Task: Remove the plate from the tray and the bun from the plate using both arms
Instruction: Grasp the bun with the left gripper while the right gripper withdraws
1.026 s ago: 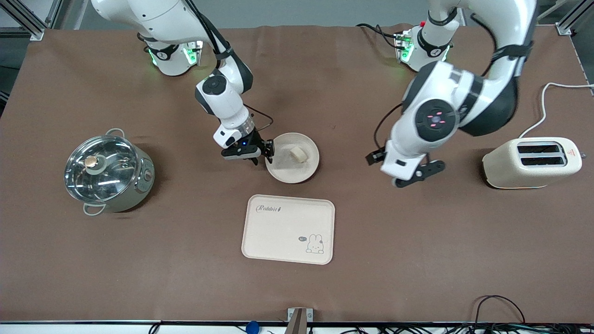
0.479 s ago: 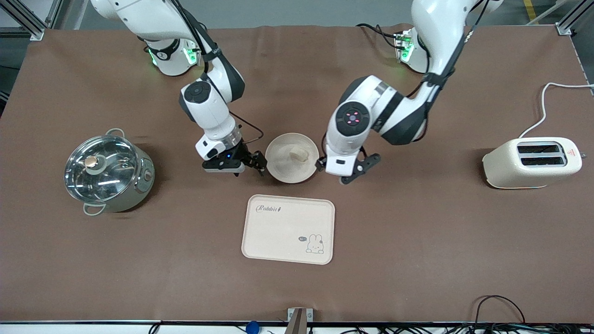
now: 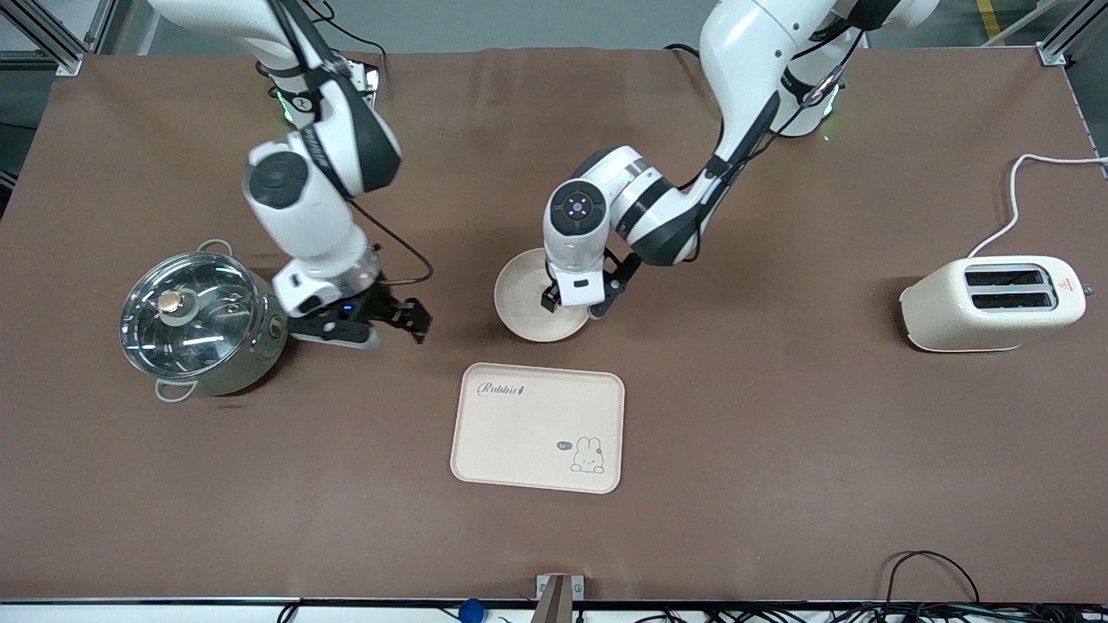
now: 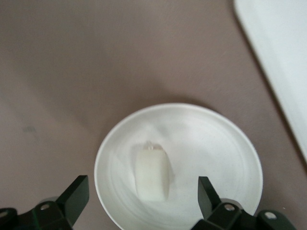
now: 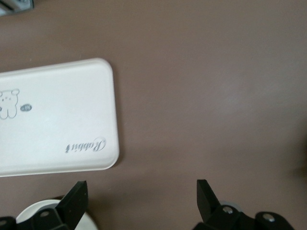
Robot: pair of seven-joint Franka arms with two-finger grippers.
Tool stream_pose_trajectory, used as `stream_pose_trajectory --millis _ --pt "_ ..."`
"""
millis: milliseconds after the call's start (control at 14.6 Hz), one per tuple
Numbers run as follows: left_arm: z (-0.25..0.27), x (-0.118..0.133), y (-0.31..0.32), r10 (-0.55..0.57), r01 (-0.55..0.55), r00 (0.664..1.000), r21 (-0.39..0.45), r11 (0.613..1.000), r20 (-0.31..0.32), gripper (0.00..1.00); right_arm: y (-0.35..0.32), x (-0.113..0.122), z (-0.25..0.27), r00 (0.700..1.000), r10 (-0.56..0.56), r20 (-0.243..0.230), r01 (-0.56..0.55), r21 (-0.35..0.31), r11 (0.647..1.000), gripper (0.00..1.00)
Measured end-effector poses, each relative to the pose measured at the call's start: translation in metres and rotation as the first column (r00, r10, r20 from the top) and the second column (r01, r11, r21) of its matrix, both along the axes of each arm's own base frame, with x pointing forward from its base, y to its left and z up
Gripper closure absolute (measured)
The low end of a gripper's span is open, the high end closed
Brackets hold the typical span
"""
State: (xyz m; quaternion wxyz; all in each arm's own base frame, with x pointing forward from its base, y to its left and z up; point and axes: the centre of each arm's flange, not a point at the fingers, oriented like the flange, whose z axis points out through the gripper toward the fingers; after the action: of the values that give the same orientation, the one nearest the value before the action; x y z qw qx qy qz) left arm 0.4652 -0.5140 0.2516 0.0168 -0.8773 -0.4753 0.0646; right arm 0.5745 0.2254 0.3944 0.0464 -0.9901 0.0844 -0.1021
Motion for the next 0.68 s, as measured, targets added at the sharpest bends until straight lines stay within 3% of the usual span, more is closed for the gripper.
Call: stream_pose_trajectory --millis 137,479,684 --pt "-0.012 -0.008 -0.01 0.068 -0.068 0.998 -0.012 0.998 0.011 0.0 -0.056 0.013 0.031 0.998 0.063 -0.01 -0.063 -0.045 0.997 0.0" --pt "-0.042 -0.026 -0.015 0.151 -0.151 0.988 -0.021 0.988 0.024 0.0 -0.191 0.031 0.107 0.977 0.183 -0.112 -0.196 -0.11 0.974 0.0" --pt "-0.053 -0.026 -0.014 0.18 -0.18 0.983 -0.025 0.983 0.024 0.02 -0.226 0.027 0.139 0.977 0.184 -0.11 -0.197 -0.119 0.973 0.0"
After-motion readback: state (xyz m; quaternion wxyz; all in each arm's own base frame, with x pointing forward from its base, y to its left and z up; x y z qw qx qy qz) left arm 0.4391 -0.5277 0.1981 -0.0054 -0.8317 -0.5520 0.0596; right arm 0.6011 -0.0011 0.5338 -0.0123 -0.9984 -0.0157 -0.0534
